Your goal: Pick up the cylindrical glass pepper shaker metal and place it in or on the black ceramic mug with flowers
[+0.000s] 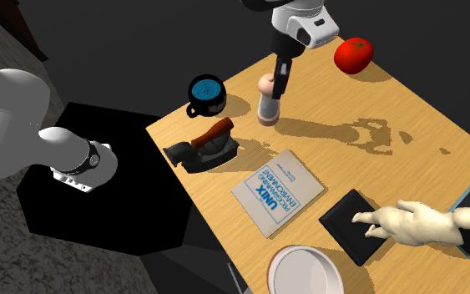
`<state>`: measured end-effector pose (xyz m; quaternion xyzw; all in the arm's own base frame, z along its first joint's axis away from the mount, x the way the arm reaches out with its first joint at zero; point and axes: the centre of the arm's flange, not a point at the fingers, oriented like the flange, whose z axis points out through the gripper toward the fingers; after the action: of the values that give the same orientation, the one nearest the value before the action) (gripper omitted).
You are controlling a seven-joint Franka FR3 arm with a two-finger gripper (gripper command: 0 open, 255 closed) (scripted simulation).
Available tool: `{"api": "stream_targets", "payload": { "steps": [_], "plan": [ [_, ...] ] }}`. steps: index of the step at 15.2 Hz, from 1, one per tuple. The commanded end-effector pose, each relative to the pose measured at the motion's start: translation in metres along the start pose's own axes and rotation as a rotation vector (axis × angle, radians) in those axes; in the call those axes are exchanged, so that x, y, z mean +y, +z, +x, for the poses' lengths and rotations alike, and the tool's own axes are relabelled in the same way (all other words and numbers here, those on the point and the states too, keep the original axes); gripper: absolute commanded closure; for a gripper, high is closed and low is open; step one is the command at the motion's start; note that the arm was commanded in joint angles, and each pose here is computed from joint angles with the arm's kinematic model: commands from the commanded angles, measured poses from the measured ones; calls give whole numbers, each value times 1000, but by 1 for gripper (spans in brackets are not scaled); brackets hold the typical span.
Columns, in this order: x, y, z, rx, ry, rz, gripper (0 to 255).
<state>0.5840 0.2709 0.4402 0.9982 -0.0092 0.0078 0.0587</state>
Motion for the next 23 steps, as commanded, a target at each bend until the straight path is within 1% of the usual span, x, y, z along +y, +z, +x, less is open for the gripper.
{"api": "stream_targets", "payload": {
  "steps": [1,23],
  "plan": [
    [2,-11,0,0,0,0,255],
    [15,-124,2,0,0,0,255]
  ]
}}
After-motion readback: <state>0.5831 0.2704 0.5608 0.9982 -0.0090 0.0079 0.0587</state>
